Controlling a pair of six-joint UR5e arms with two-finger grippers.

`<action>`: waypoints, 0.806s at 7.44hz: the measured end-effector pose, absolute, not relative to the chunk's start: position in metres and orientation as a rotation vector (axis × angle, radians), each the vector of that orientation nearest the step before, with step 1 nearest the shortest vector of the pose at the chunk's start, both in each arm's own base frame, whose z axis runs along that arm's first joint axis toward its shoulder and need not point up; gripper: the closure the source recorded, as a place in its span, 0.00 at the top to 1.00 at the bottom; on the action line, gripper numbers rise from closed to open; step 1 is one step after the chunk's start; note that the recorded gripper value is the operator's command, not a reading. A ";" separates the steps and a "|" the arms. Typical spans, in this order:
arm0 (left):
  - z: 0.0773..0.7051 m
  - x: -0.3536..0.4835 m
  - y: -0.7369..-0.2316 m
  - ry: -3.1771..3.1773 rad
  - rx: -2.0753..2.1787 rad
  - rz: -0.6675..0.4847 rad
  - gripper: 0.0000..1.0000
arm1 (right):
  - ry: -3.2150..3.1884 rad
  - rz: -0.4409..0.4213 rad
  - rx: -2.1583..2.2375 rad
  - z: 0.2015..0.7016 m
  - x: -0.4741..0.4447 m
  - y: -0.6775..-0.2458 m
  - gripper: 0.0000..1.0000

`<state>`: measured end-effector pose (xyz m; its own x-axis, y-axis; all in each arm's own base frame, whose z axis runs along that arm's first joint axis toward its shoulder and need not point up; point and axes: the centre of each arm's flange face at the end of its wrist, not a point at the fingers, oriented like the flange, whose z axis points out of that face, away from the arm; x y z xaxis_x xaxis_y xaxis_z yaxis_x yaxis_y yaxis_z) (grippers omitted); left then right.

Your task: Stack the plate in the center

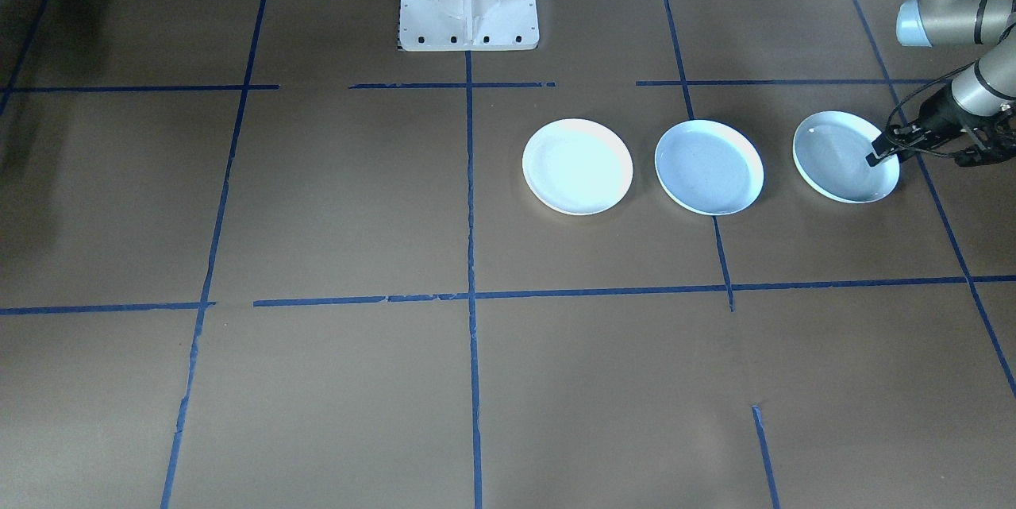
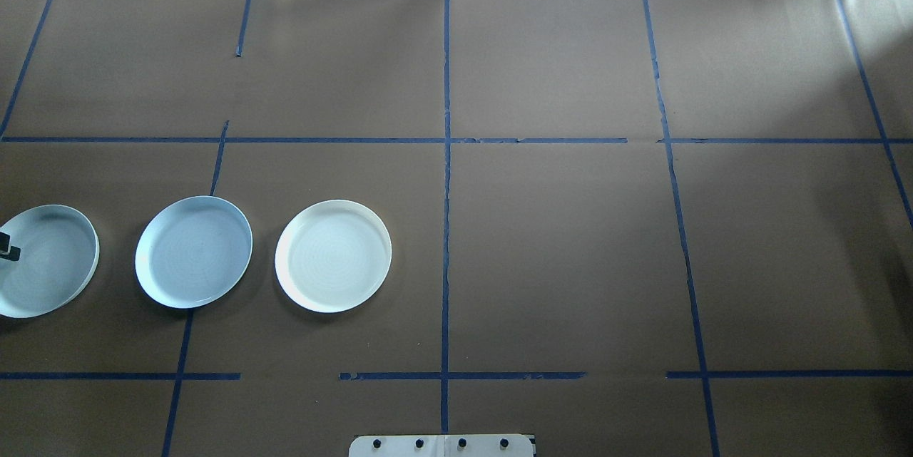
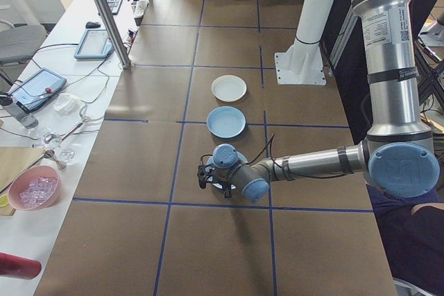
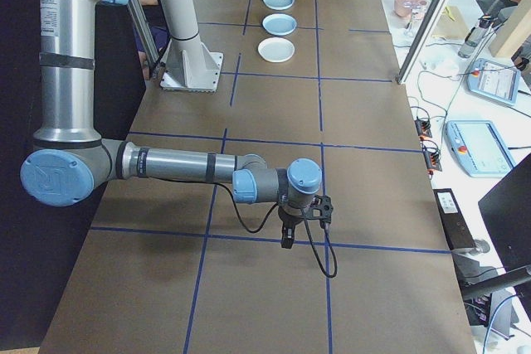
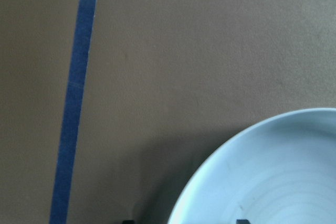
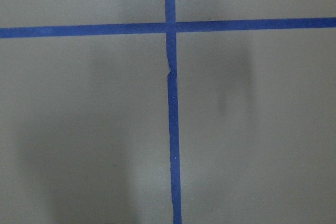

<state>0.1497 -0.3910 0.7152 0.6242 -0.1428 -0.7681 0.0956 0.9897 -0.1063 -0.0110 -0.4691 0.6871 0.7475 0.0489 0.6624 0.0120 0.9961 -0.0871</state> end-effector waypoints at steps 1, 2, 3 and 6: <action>0.716 0.149 -0.389 0.886 -0.057 -0.137 0.00 | -0.726 0.020 -0.088 0.687 -0.011 -0.469 1.00; 0.715 0.147 -0.387 0.887 -0.056 -0.135 0.00 | -0.726 0.020 -0.088 0.687 -0.011 -0.469 1.00; 0.714 0.145 -0.382 0.888 -0.057 -0.135 0.00 | -0.727 0.020 -0.087 0.687 -0.011 -0.469 1.00; 0.683 0.124 -0.350 0.959 -0.067 -0.093 0.00 | -0.727 0.020 -0.087 0.687 -0.011 -0.469 1.00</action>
<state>0.1239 -0.3497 0.6829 0.5711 -0.1093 -0.8135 0.0496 0.9939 -0.0987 -0.0109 -0.4692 0.6870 0.7475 0.0489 0.6625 0.0117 0.9962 -0.0868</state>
